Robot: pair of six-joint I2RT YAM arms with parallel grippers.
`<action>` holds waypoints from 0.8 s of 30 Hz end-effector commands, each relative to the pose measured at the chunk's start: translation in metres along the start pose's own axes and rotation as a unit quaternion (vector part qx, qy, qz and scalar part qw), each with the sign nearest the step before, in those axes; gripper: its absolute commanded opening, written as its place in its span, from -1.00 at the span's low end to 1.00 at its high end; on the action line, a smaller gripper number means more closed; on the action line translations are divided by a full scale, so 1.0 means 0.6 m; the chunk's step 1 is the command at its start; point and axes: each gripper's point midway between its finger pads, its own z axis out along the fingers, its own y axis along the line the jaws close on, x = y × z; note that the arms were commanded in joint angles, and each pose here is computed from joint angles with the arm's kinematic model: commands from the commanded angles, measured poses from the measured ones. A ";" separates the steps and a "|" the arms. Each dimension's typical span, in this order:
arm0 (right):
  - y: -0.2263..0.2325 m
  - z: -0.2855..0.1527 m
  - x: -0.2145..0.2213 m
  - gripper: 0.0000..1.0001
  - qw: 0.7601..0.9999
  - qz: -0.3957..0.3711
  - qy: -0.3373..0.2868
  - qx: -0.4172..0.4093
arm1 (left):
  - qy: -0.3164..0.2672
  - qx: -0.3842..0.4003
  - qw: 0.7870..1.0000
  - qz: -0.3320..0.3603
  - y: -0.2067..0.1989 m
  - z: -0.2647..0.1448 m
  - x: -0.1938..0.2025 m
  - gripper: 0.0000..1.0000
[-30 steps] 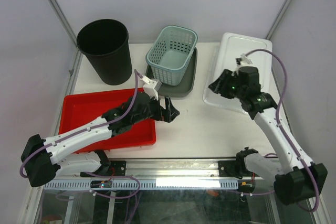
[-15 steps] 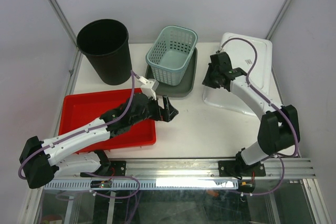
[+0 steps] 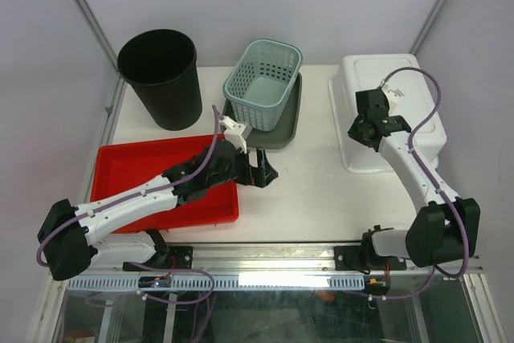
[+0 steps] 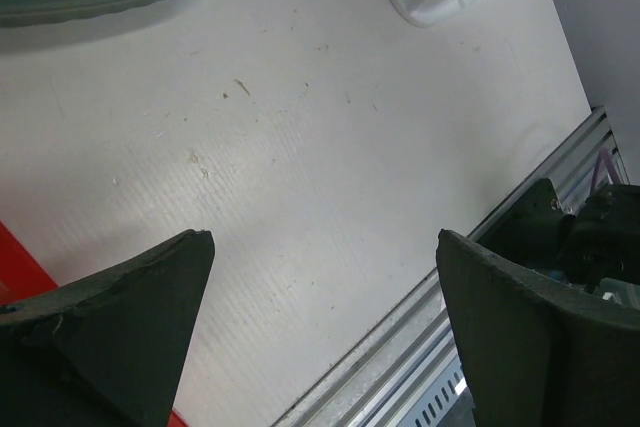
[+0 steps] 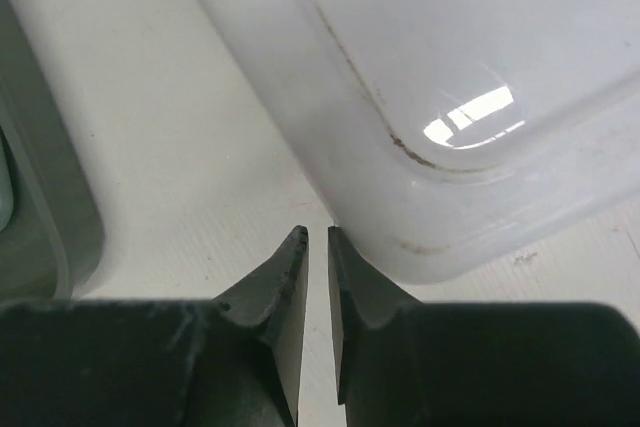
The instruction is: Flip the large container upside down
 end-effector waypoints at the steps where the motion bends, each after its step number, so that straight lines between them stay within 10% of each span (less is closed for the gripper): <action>1: -0.029 -0.023 -0.020 -0.66 0.999 0.017 -0.028 0.005 | -0.013 0.052 0.999 -0.002 -0.057 0.007 -0.032 0.98; 10: -0.056 -0.136 0.018 -0.56 0.993 0.058 -0.060 -0.088 | -0.020 0.053 0.998 0.018 -0.066 0.015 -0.046 0.98; 24: -0.164 -0.015 0.018 -0.59 0.991 0.127 -0.033 0.014 | -0.025 0.014 0.999 0.022 -0.061 0.034 -0.072 0.98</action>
